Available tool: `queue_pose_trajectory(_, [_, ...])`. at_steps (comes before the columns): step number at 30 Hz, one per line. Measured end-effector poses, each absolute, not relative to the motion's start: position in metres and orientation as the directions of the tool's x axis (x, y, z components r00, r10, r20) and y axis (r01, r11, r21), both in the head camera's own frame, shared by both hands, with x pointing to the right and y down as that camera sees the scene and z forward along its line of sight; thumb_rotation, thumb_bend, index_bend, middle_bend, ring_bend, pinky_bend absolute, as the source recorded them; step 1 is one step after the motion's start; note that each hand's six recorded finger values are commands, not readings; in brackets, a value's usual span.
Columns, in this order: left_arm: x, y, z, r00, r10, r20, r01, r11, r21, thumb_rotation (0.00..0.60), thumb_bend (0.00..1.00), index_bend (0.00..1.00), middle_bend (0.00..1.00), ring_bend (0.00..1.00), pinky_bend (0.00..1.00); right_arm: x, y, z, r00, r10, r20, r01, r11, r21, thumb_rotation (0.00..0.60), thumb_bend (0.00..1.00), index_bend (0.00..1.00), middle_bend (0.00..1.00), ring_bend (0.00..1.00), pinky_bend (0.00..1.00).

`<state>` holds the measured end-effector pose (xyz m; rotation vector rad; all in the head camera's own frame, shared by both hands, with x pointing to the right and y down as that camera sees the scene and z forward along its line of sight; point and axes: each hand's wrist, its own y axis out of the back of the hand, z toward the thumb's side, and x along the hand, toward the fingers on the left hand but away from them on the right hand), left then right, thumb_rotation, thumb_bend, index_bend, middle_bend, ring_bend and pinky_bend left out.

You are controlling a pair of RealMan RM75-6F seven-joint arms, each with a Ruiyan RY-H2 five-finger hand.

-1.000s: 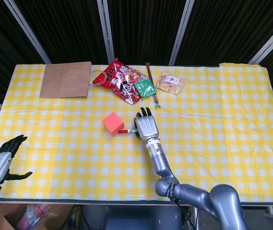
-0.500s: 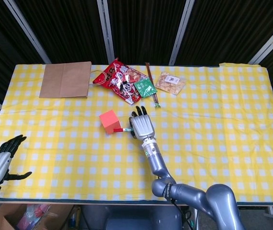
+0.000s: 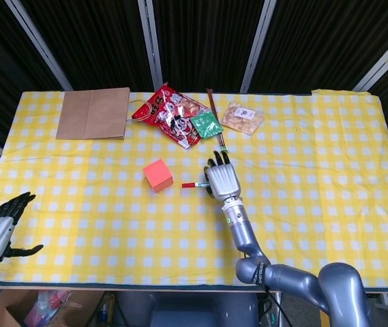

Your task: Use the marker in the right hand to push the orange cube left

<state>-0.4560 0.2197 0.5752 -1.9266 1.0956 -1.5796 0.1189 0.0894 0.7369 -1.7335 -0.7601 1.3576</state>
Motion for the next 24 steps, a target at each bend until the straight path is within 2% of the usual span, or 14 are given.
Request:
queue_pose_trajectory(7, [-0.456, 0.221, 0.575, 0.045, -0.784, 0.619, -0.298, -0.602, -0.741, 0.600, 0.02, 0.00, 0.00, 0.00, 0.00, 0.177, 0.084, 0.727, 0.230, 0.837, -0.497, -0.065, -0.496, -0.866, 0.600, 0.53, 0.69, 0.30, 0.10, 0.10])
queue_pose_trajectory(15, [-0.455, 0.223, 0.578, 0.036, -0.784, 0.619, -0.280, -0.603, -0.747, 0.600, 0.02, 0.00, 0.00, 0.00, 0.00, 0.257, 0.081, 0.723, 0.148, 0.842, -0.519, -0.070, -0.515, -0.855, 0.600, 0.53, 0.69, 0.30, 0.10, 0.10])
queue_pose_trajectory(24, [-0.453, 0.222, 0.580, 0.028, -0.784, 0.621, -0.274, -0.603, -0.749, 0.600, 0.02, 0.00, 0.00, 0.00, 0.00, 0.294, 0.079, 0.730, 0.094, 0.834, -0.544, -0.088, -0.538, -0.839, 0.600, 0.53, 0.69, 0.30, 0.10, 0.10])
